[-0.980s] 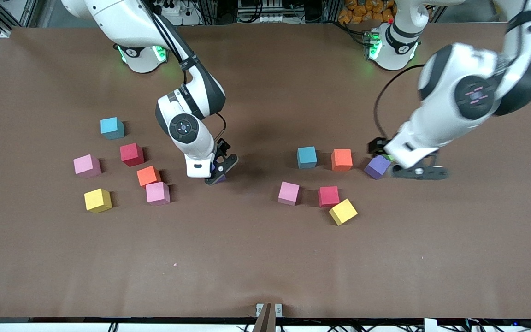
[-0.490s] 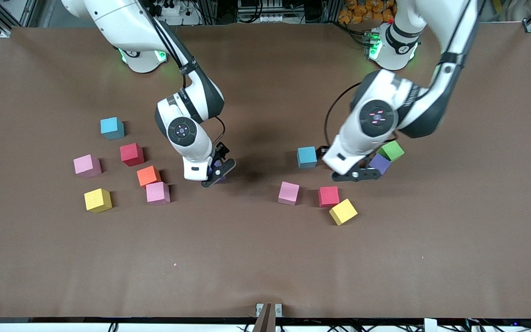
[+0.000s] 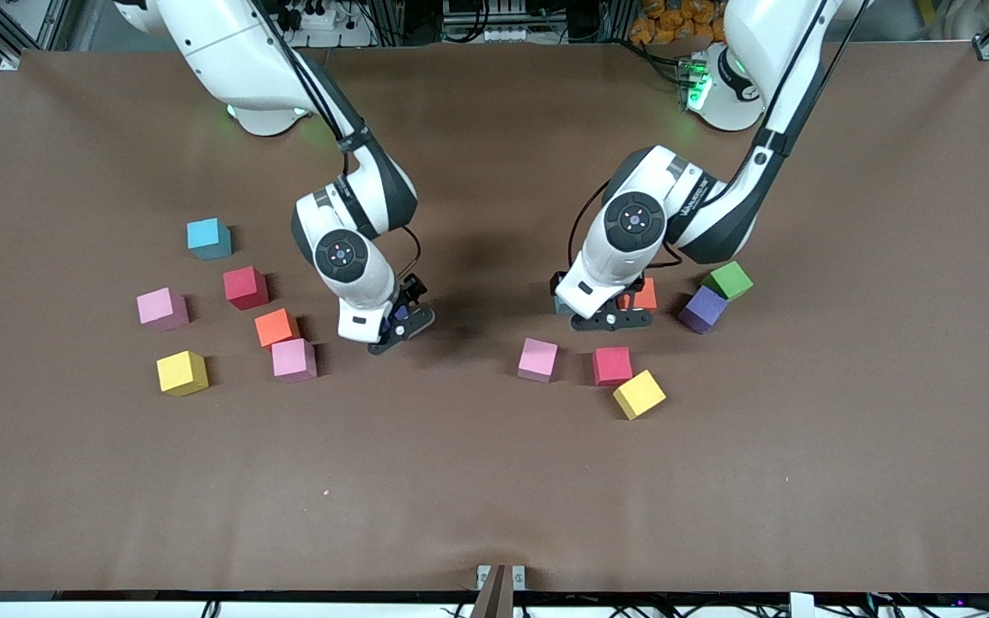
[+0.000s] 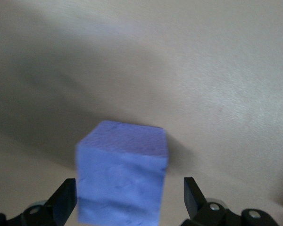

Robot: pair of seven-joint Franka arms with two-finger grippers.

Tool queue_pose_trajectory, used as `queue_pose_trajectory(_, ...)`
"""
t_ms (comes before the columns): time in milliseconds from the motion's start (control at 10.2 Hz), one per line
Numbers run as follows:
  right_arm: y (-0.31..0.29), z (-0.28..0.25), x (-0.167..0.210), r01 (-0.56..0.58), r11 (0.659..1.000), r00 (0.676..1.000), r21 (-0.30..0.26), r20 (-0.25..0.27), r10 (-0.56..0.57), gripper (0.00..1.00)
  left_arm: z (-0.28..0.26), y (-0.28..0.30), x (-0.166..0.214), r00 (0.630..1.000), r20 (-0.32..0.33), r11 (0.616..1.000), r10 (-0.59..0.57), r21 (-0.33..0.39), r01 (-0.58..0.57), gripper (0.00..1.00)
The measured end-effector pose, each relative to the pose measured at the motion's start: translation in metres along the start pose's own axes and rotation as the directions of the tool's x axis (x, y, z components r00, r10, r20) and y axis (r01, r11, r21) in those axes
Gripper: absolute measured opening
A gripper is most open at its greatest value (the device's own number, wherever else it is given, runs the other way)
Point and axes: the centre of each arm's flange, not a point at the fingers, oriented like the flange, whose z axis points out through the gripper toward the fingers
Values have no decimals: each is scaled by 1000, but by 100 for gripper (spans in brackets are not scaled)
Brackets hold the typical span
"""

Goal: Form number 2 with 11 blocks
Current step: 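Grasp the purple block with the right gripper and cyan block with the left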

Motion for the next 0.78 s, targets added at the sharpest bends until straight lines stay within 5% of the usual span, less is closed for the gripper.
queue_pose_trajectory(784, 14, 10, 12, -82, 997, 996, 1, -27, 82, 100, 64, 20, -11, 999, 10, 999, -43, -16, 43, 100)
